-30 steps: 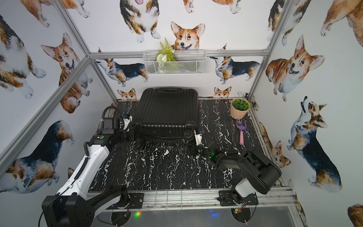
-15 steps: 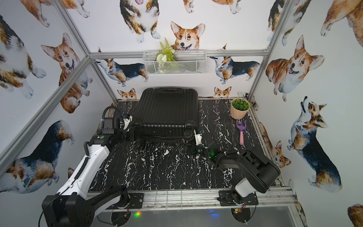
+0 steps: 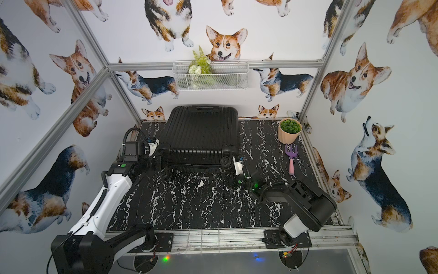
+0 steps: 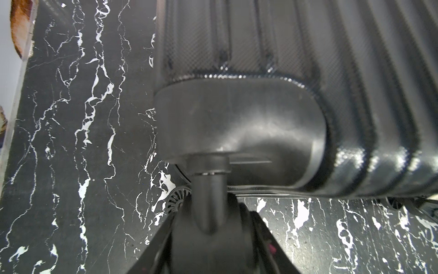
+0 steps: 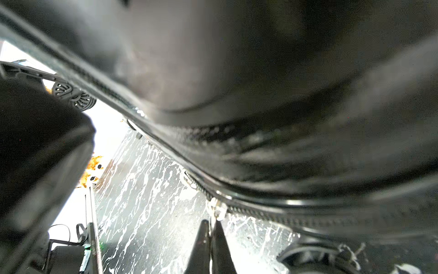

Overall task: Close the suitcase zippers
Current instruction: Zip the zipper on the suitcase, then reset both arms

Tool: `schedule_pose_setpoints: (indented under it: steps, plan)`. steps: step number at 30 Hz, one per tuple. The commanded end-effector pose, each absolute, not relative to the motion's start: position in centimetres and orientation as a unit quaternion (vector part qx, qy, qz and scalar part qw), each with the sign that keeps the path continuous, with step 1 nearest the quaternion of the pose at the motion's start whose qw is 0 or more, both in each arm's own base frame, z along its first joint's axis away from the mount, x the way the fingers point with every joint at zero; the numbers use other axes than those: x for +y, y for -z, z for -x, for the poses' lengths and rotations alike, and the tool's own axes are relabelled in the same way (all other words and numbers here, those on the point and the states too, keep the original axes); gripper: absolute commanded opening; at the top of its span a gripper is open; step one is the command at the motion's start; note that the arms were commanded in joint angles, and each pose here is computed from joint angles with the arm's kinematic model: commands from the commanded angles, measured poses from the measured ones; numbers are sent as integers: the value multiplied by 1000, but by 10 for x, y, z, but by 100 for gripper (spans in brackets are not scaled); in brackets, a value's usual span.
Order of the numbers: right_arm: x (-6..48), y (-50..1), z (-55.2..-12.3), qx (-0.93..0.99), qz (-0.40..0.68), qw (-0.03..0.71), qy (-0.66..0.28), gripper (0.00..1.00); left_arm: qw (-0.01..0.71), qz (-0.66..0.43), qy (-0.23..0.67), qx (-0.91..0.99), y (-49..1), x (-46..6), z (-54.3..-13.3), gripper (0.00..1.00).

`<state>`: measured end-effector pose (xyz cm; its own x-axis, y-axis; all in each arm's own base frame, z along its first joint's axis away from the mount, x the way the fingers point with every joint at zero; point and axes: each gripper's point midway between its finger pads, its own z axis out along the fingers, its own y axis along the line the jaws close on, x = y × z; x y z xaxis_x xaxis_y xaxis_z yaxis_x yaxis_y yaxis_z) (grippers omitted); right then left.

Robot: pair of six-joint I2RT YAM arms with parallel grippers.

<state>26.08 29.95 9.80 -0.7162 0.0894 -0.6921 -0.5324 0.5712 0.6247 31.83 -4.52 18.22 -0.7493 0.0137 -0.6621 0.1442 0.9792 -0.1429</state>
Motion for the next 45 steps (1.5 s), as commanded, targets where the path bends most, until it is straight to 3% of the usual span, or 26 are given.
schedule_pose_setpoints:
  steps: [1, 10, 12, 25, 34, 35, 36, 37, 45]
  plan:
    - [323, -140, -243, 748, 212, 370, -508, 0, 340, -98, 172, 919, -186, -79, -307, 34]
    - [269, -114, -274, 821, 139, 431, -349, 0, 350, -115, 168, 914, -189, -80, -307, 48]
    - [261, -114, -276, 824, 130, 439, -334, 0, 353, -122, 177, 911, -191, -83, -306, 56]
    - [244, -116, -278, 832, 131, 452, -293, 1, 377, -164, 218, 885, -215, -100, -297, 82]
    - [215, -120, -286, 841, 111, 483, -216, 40, 433, -118, 137, 883, -244, -71, -303, 85]
    - [210, -121, -288, 842, 108, 488, -201, 42, 441, -104, 122, 883, -246, -64, -306, 87]
    - [203, -123, -290, 843, 103, 495, -181, 44, 453, -81, 100, 882, -250, -54, -308, 98]
    - [195, -125, -292, 843, 96, 504, -160, 46, 463, -60, 81, 880, -253, -45, -310, 100]
    - [125, -156, -301, 830, 28, 557, 14, 51, 501, 119, -62, 855, -248, 29, -301, 100]
